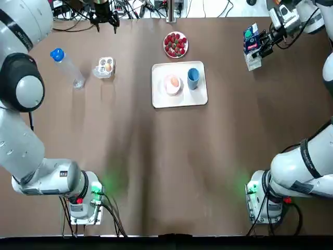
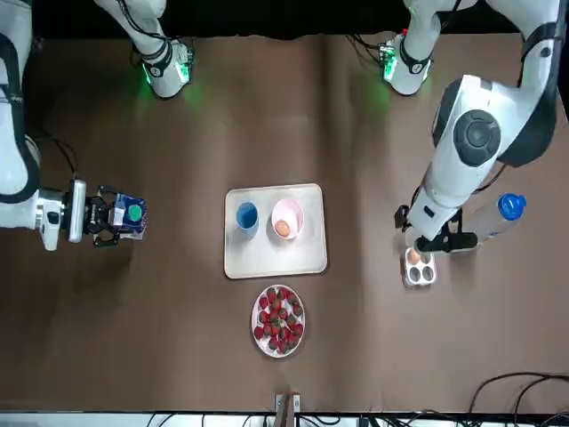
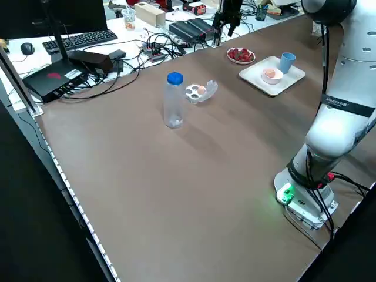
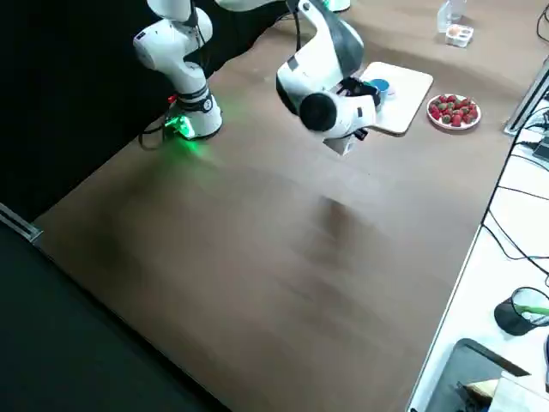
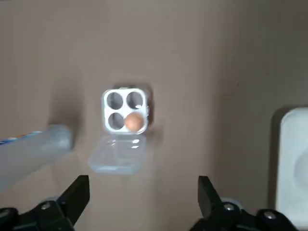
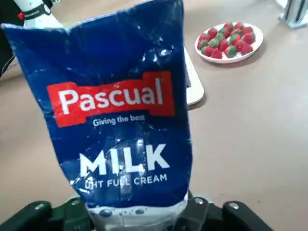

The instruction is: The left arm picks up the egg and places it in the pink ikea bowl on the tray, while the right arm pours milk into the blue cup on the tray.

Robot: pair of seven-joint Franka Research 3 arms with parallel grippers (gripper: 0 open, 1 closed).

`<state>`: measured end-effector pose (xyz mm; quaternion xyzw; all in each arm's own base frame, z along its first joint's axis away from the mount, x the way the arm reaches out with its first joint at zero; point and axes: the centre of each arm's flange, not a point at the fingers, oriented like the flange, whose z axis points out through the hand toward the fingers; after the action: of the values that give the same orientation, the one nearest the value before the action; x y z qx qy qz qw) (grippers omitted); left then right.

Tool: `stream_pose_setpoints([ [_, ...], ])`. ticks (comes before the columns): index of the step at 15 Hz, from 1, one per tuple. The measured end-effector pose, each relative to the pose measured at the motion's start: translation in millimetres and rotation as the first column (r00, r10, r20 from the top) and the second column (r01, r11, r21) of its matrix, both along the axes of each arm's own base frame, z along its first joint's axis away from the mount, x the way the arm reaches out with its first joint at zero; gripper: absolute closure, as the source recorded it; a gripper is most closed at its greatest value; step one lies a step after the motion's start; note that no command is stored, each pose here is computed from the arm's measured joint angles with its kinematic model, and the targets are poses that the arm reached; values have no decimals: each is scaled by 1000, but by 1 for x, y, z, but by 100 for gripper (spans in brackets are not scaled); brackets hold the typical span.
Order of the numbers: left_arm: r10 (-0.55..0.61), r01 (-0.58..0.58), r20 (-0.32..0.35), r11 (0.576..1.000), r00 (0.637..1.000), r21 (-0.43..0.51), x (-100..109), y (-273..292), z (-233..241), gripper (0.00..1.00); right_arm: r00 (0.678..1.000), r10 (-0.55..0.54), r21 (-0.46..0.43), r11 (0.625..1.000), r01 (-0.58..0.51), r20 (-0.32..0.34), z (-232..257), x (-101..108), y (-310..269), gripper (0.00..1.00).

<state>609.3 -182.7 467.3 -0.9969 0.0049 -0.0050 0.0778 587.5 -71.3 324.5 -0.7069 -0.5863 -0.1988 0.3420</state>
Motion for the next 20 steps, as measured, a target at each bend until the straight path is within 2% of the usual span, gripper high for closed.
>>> stream_pose_setpoints([
  [6, -66, 70, -91, 996, 994, 46, -17, 41, 57, 1, 998, 39, -155, 987, -46, -50, 25, 6, 68, 41],
  [7, -75, 77, -96, 997, 993, 21, -20, 49, 70, 1, 997, 47, -188, 980, -58, -62, 29, 5, 82, 41],
  [8, -54, 49, -91, 997, 994, -59, -27, 73, 95, 0, 995, 52, -251, 965, -73, -89, 37, 4, 108, 42],
  [10, -35, 25, -81, 993, 996, -117, -34, 99, 115, 1, 992, 39, -303, 950, -73, -116, 43, 3, 135, 42],
  [14, -48, 37, -83, 990, 995, -133, -46, 115, 123, 0, 988, 18, -382, 921, -77, -154, 50, -1, 181, 42],
  [20, -86, 73, -88, 988, 992, -134, -48, 112, 121, 0, 984, -30, -515, 854, -65, -175, 56, -11, 241, 42],
])
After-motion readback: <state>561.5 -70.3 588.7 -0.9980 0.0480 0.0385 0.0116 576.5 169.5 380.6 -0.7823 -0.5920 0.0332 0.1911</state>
